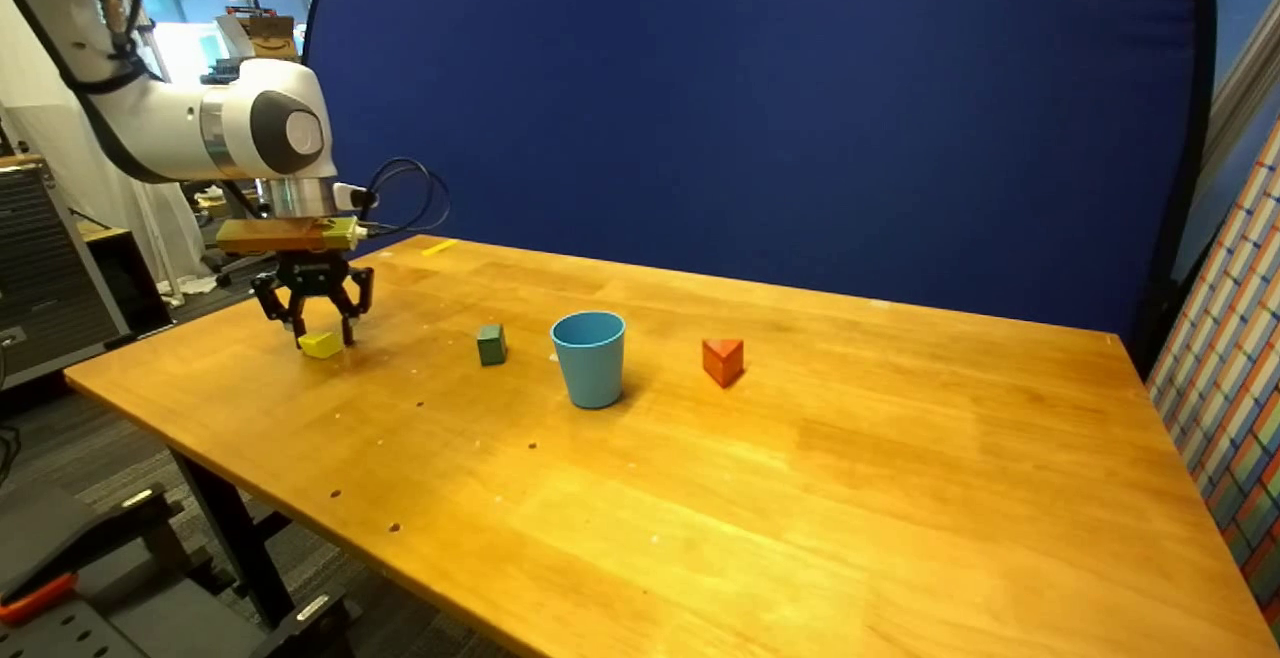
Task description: Put the yellow block in the blue cup
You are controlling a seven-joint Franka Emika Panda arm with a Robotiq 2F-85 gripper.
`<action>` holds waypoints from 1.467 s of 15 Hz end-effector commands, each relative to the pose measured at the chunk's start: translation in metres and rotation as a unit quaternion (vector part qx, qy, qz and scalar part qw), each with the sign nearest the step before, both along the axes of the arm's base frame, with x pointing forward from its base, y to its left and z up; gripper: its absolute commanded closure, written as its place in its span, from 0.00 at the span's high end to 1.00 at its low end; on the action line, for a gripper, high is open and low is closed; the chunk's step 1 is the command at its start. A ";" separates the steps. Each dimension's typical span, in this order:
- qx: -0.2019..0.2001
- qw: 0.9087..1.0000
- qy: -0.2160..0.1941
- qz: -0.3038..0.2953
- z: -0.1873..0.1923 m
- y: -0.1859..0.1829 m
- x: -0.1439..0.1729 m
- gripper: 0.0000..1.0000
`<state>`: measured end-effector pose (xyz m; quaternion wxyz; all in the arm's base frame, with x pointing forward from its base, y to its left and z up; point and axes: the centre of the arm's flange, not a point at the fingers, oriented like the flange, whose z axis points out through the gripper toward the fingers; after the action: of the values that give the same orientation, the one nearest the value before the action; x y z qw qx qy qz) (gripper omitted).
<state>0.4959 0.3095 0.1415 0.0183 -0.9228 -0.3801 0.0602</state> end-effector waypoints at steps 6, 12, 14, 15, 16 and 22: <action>-0.036 0.999 -0.007 -0.022 0.006 -0.019 -0.007 0.97; -0.042 0.998 -0.013 -0.034 0.011 -0.026 -0.007 0.39; -0.059 0.997 -0.027 -0.048 0.024 -0.044 0.000 0.23; -0.071 0.995 -0.036 -0.060 0.033 -0.058 0.005 0.18; -0.084 0.992 -0.049 -0.081 0.045 -0.080 0.012 0.14; -0.140 0.966 -0.099 -0.196 0.112 -0.209 0.041 0.16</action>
<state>0.5429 0.1490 0.2131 -0.1072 -0.9674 -0.2278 0.0277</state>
